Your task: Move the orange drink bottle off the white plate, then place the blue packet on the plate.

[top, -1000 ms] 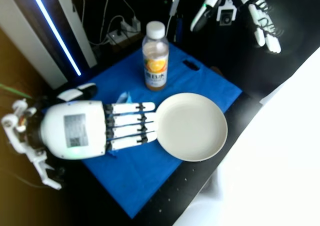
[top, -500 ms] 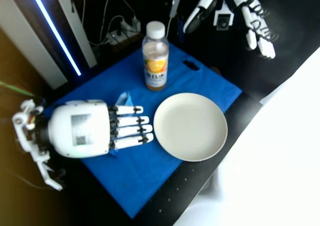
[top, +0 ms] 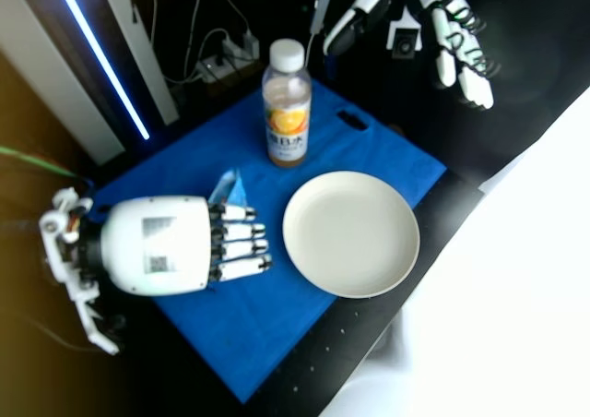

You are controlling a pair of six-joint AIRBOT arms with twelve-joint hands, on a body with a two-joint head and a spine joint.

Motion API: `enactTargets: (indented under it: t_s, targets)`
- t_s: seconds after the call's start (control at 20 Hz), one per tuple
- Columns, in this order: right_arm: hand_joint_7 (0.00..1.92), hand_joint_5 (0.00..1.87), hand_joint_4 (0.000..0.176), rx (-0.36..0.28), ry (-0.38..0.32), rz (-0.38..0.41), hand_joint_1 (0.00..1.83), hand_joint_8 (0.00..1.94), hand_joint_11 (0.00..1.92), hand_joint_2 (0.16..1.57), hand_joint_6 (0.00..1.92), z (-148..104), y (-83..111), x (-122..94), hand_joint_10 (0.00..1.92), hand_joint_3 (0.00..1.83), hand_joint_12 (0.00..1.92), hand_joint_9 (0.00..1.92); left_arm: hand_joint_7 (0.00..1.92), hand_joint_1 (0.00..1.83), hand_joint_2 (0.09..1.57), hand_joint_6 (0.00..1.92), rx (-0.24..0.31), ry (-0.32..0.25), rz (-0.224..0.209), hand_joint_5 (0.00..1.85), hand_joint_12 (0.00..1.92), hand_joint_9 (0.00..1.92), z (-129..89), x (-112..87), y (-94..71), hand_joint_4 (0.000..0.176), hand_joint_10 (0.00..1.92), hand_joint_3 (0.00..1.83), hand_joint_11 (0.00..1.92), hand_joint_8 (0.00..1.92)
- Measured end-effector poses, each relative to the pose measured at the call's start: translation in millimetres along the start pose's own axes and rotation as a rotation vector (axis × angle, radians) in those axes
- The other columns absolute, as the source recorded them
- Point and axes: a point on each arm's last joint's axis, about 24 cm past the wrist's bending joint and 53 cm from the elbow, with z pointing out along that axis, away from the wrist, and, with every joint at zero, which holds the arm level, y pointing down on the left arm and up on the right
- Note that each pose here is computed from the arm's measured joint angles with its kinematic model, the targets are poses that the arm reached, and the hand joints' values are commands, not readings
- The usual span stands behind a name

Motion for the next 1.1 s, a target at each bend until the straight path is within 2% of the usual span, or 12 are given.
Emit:
enactTargets:
  t_s: [0.1,0.2,0.4,0.45,0.5,0.55,0.65,0.75,0.8,0.85,0.95,1.1]
  targets:
    - [1.09,0.97,0.000,0.000,-0.007,0.004,1.27,0.98,0.73,1.10,0.82,0,-0.4,-2,0.80,0.00,1.35,0.98,0.00,0.71,0.70,0.00,-0.010,0.009,-0.006,0.00,0.00,0.00,-1,4.2,4.5,0.176,0.00,0.01,0.00,0.00]
    - [1.09,0.97,0.000,-0.001,-0.011,-0.001,1.27,1.00,0.71,1.10,0.80,1,1.1,-5,0.80,0.00,1.40,1.00,0.00,0.71,0.70,0.00,-0.019,0.013,-0.005,0.00,0.00,0.00,-2,5.8,7.0,0.176,0.00,0.01,0.00,0.00]
    - [1.06,1.07,0.000,-0.051,-0.039,-0.016,1.28,1.12,0.75,1.09,0.57,7,24.1,-20,1.42,0.00,1.82,0.91,0.00,0.69,0.72,0.00,-0.019,0.009,-0.015,0.00,0.00,0.00,-2,5.9,7.8,0.176,0.00,0.01,0.00,0.00]
    - [1.08,1.10,0.000,-0.076,-0.049,-0.036,1.28,1.05,0.70,1.08,0.57,9,36.9,-28,1.24,0.00,1.71,0.89,0.00,0.69,0.72,0.00,-0.024,0.012,-0.010,0.00,0.00,0.00,-1,7.2,8.9,0.176,0.00,0.01,0.00,0.00]
    - [1.05,1.11,0.000,-0.094,-0.054,-0.054,1.28,1.12,0.70,1.08,0.52,11,46.4,-33,1.31,0.00,1.77,0.88,0.00,0.69,0.72,0.00,-0.026,0.011,-0.010,0.00,0.00,0.00,-1,7.1,9.2,0.176,0.00,0.01,0.00,0.00]
    - [0.98,0.99,0.000,-0.110,-0.060,-0.064,1.26,1.10,0.72,1.11,0.88,12,54.4,-38,1.61,0.00,1.89,0.81,0.00,0.69,0.73,0.00,-0.025,0.010,-0.013,0.00,0.00,0.00,-1,6.6,9.1,0.176,0.00,0.01,0.00,0.00]
    - [0.94,1.09,0.000,-0.149,-0.078,-0.091,1.20,1.59,0.93,1.08,0.73,13,72.9,-50,1.87,0.00,1.92,0.92,0.00,0.70,0.74,0.00,-0.027,0.009,-0.011,0.00,0.00,0.00,-1,6.5,10.1,0.176,0.00,0.01,0.00,0.00]
    - [1.04,1.11,0.000,-0.162,-0.098,-0.119,1.20,1.30,1.07,1.05,0.74,13,82.9,-62,1.92,0.00,1.92,1.01,0.00,0.68,0.74,0.00,-0.031,0.010,-0.011,0.00,0.00,0.00,0,7.3,11.2,0.176,0.00,0.01,0.00,0.00]
    - [1.05,1.11,0.000,-0.169,-0.105,-0.121,1.27,1.17,0.85,1.08,0.56,14,85.8,-66,1.64,0.00,1.83,0.90,0.00,0.68,0.75,0.00,-0.031,0.011,-0.009,0.00,0.00,0.00,1,7.8,11.7,0.176,0.00,0.01,0.00,0.00]
    - [0.98,1.09,0.000,-0.171,-0.111,-0.124,1.21,1.33,0.90,1.07,0.74,18,86.0,-69,1.86,0.00,1.90,0.89,0.00,0.67,0.75,0.00,-0.035,0.011,-0.014,0.00,0.00,0.00,3,8.7,13.3,0.176,0.00,0.01,0.00,0.00]
    - [1.02,1.10,0.000,-0.161,-0.106,-0.126,1.19,1.87,1.20,1.06,0.77,31,82.3,-66,1.92,0.00,1.92,1.10,0.00,0.68,0.75,0.00,-0.032,0.018,-0.012,0.00,0.00,0.00,5,12.3,12.4,0.173,0.00,0.01,0.00,0.00]
    - [1.01,1.11,0.000,-0.178,-0.099,-0.105,1.19,1.93,1.26,1.06,0.74,54,85.3,-59,1.92,0.00,1.92,1.13,0.00,0.65,0.72,0.00,-0.028,0.020,-0.011,0.00,0.00,0.00,7,13.8,12.0,0.174,0.00,0.00,0.00,0.00]
